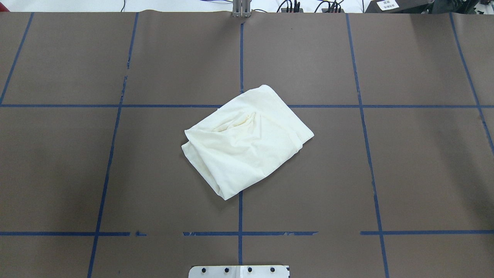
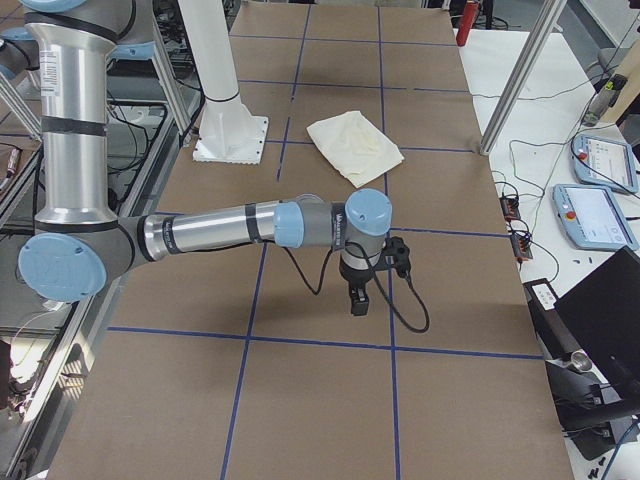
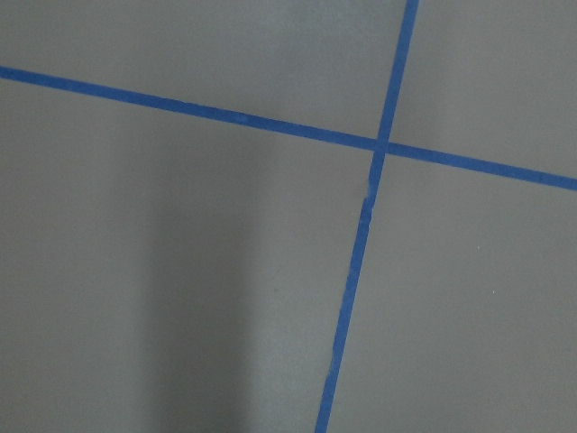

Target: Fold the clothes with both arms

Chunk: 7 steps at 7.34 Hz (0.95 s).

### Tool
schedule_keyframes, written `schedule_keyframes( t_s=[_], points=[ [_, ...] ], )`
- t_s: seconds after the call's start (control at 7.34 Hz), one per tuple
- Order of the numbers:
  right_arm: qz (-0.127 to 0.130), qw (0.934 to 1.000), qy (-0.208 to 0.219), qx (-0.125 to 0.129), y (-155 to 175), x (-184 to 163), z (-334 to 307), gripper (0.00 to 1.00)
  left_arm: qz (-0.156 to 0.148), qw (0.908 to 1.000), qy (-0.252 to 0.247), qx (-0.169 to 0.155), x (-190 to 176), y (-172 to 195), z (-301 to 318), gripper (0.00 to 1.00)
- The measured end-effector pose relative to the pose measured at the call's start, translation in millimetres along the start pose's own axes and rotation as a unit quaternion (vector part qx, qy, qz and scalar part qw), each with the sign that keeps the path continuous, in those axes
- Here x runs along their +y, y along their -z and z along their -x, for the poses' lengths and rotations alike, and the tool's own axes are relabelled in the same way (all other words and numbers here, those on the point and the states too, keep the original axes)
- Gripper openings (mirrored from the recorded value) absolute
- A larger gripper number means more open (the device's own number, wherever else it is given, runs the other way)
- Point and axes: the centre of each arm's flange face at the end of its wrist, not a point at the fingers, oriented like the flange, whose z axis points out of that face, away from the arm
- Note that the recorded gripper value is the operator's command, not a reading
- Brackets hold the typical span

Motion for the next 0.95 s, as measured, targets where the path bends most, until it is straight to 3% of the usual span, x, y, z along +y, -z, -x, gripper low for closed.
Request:
schedule_keyframes(
  t_s=[0.27, 0.41, 0.68, 0.95],
  points=[
    [0.000, 1.0000, -0.003, 0.003, 0, 12, -6, 1.00, 0.014, 0.9998, 0.009, -0.012, 36, -21, 16, 1.00],
    [0.003, 0.9999, -0.007, 0.007, -2, 15, -9, 1.00, 0.015, 0.9990, 0.042, -0.008, 38, -25, 18, 1.00],
    [0.010, 0.9997, -0.019, 0.006, -9, 19, -15, 1.00, 0.016, 0.9885, 0.149, 0.016, 36, -28, 7, 1.00],
    [0.013, 0.9996, -0.026, 0.003, -12, 19, -18, 1.00, 0.035, 0.9759, 0.207, 0.061, 32, -37, -11, 1.00]
  ],
)
